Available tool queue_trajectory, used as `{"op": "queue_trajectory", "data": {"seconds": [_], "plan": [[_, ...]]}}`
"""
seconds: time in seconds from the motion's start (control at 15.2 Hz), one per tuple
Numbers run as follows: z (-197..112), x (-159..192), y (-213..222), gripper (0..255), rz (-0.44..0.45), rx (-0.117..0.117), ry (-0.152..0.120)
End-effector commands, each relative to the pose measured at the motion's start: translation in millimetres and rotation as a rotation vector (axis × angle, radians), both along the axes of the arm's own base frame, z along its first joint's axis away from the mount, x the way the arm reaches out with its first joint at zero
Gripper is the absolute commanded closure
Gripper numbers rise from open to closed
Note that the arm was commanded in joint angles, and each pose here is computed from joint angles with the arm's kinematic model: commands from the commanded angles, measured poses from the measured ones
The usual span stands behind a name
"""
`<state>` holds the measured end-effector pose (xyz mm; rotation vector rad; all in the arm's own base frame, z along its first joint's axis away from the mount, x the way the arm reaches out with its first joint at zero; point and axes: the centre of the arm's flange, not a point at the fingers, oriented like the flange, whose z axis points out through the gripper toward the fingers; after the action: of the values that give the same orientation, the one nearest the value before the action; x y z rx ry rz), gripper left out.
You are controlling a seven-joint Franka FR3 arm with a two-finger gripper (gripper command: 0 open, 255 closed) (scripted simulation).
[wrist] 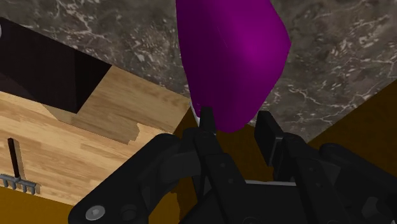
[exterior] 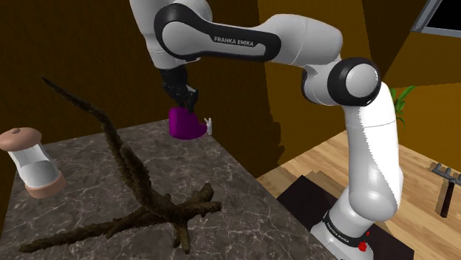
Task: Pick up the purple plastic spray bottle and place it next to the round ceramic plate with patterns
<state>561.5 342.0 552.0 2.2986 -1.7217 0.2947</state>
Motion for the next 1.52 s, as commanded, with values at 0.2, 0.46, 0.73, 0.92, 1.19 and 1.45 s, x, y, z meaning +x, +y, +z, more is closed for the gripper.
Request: {"op": "queue_trajectory", "data": {"seconds": [0.2, 0.46, 0.73, 0.92, 1.19, 1.45], "plan": [[16.6, -11.2, 5.5, 255, 0.0, 0.0, 0.001], [16.7, -57.8, 30.3, 255, 0.0, 0.0, 0.001], [16.8, -104.5, 55.0, 255, 0.0, 0.0, 0.001], [16.8, -139.4, 73.6, 255, 0.0, 0.0, 0.001], [16.9, -186.1, 98.3, 255, 0.0, 0.0, 0.001], [17.0, -232.7, 123.1, 255, 0.0, 0.0, 0.001]]}}
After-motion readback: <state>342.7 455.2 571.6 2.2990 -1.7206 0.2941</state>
